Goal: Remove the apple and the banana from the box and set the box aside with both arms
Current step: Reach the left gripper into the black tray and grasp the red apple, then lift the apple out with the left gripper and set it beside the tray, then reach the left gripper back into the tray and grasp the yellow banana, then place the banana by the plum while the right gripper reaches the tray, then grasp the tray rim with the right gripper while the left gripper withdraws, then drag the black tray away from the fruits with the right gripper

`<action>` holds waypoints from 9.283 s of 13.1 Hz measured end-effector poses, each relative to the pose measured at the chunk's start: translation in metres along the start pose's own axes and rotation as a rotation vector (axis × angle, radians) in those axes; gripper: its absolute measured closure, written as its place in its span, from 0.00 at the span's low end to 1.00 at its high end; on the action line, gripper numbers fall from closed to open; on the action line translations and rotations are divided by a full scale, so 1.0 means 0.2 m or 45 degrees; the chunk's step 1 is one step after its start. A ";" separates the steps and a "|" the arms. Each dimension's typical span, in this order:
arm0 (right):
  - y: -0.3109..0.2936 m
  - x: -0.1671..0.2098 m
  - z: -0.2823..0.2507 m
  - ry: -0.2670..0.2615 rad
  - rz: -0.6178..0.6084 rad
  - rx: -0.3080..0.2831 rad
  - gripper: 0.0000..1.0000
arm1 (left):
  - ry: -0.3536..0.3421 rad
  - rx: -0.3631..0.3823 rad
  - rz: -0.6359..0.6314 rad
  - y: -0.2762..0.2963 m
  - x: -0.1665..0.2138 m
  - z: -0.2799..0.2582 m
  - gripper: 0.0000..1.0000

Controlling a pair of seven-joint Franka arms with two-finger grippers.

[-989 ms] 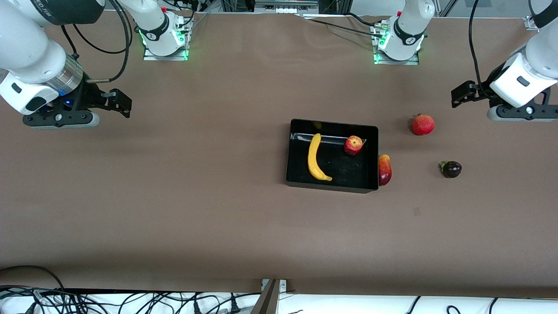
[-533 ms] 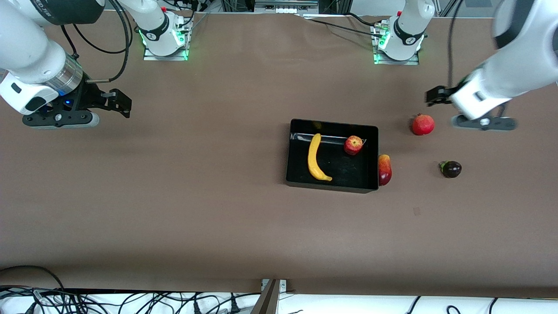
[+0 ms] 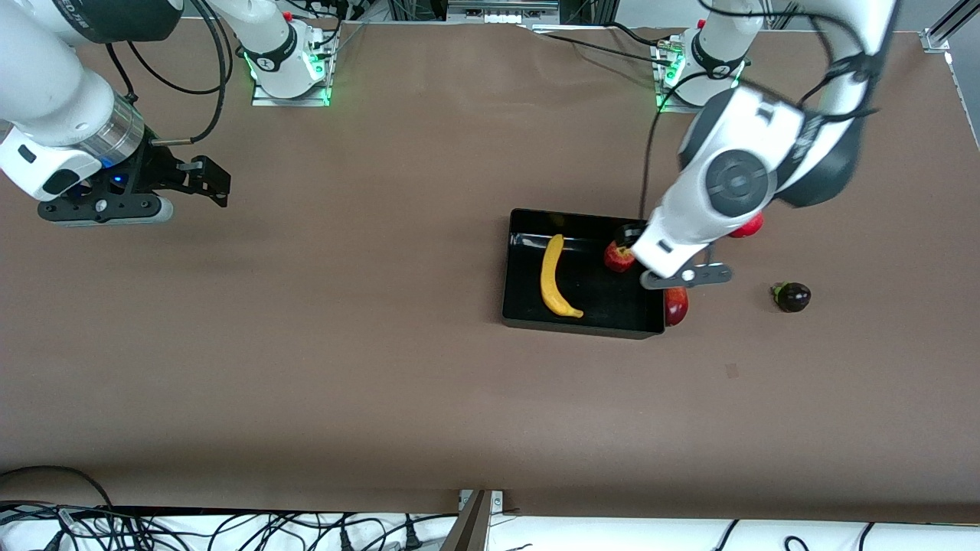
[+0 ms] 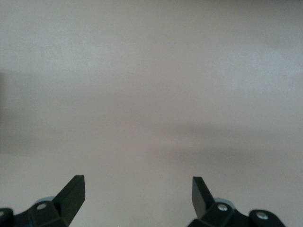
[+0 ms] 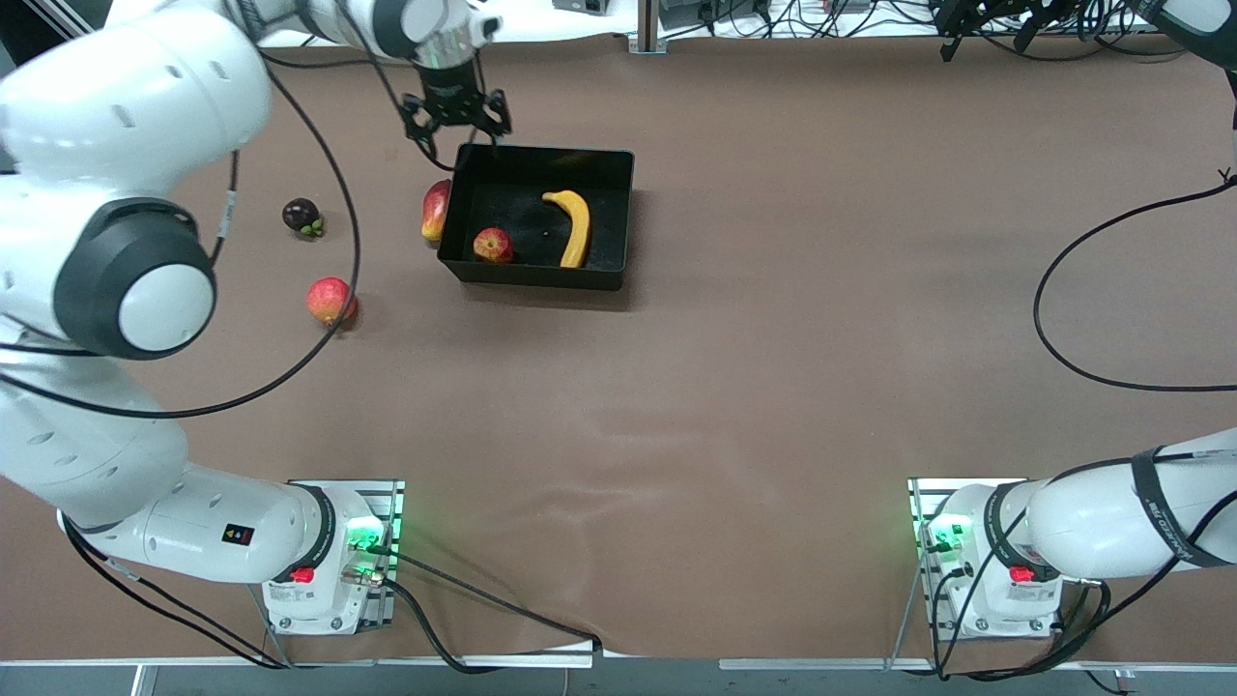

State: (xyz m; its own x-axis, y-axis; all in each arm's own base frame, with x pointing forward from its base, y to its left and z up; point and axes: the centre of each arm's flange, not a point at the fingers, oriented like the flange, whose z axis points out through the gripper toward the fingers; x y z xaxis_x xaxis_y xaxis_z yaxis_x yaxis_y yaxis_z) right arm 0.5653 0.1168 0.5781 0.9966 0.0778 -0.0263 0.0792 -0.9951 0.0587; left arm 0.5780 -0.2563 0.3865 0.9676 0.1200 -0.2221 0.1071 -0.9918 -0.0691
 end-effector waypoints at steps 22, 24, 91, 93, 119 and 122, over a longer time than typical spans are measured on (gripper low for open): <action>0.00 0.00 0.00 0.000 0.000 0.000 0.00 | 0.161 0.051 0.114 0.08 -0.13 0.96 0.30; 0.00 0.00 0.00 0.000 0.000 0.000 0.00 | 0.174 0.052 0.102 0.08 -0.10 0.88 0.30; -0.14 0.02 0.13 -0.068 -0.064 -0.010 0.00 | -0.054 0.040 0.241 -0.68 0.65 0.29 0.64; -0.30 0.08 0.34 -0.139 -0.137 -0.009 0.00 | -0.056 0.000 0.364 -0.89 0.74 0.55 0.64; -2.01 0.07 1.48 0.126 0.162 0.045 0.96 | 0.279 -0.072 0.076 -1.37 -0.03 -0.90 0.00; -1.51 0.30 1.22 0.065 -0.019 -0.042 0.96 | 0.319 -0.066 0.106 -1.31 -0.20 -0.84 0.00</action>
State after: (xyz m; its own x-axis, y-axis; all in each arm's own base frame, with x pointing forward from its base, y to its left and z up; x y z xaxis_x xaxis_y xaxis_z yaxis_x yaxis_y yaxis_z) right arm 0.5960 0.4074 0.3152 0.9950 0.0968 0.0236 0.0943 -0.9913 0.0919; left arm 0.5491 -0.0093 0.5775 0.9993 0.0303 0.0234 0.0305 -0.9995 -0.0092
